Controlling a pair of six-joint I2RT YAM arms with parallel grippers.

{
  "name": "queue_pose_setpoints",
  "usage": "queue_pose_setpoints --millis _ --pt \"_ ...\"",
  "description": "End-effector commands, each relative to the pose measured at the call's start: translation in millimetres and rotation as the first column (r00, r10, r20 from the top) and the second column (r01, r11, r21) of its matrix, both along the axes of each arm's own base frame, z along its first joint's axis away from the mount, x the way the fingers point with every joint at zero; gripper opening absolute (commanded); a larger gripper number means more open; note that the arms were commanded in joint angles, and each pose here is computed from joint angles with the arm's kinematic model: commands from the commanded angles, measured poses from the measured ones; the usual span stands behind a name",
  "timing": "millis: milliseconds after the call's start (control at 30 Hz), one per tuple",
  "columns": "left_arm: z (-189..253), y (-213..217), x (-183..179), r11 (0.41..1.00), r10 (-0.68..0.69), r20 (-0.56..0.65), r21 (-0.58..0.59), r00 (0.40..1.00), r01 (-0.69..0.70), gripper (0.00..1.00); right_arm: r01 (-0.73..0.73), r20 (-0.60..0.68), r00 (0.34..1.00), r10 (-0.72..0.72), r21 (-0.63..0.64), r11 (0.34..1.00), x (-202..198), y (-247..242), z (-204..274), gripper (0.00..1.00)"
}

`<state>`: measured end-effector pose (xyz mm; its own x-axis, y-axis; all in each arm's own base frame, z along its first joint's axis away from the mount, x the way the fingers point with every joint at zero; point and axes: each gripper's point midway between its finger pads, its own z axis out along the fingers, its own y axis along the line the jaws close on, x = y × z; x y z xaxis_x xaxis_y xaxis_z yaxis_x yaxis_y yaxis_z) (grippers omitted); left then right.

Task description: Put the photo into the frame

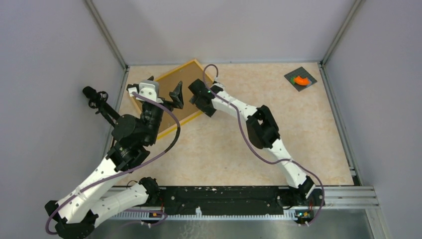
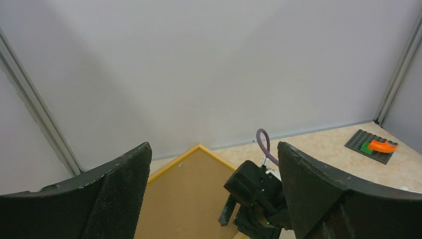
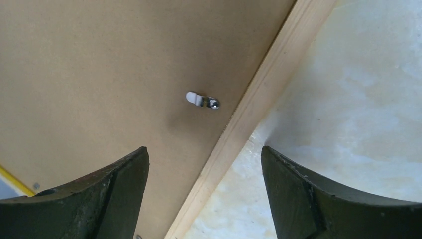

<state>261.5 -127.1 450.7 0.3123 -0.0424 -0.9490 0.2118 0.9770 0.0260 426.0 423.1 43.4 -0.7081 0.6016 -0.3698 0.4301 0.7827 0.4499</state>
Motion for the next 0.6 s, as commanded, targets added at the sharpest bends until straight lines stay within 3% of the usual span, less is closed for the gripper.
queue_pose_setpoints --millis 0,167,300,467,567 --pt "23 8 -9 0.998 -0.008 0.052 -0.065 0.999 0.012 0.99 -0.002 -0.206 0.975 -0.082 -0.378 0.926 -59 -49 -81 0.80" --pt "22 7 -8 0.998 -0.008 0.050 -0.063 0.999 0.011 0.99 -0.065 -0.134 0.991 0.008 -0.424 0.904 -63 -44 -83 0.50" --pt "22 7 -8 0.998 -0.012 0.051 -0.063 0.999 0.015 0.99 -0.112 -0.100 0.992 0.072 -0.478 0.871 -61 -53 -78 0.33" --pt "22 7 -8 0.998 -0.010 0.050 -0.061 0.999 0.013 0.99 -0.224 -0.173 0.972 0.157 -0.502 0.835 -62 -80 -80 0.03" --pt "21 6 -8 0.998 -0.009 0.048 -0.059 0.999 0.012 0.99 -0.299 -0.256 0.948 0.189 -0.508 0.808 -68 -120 -84 0.00"
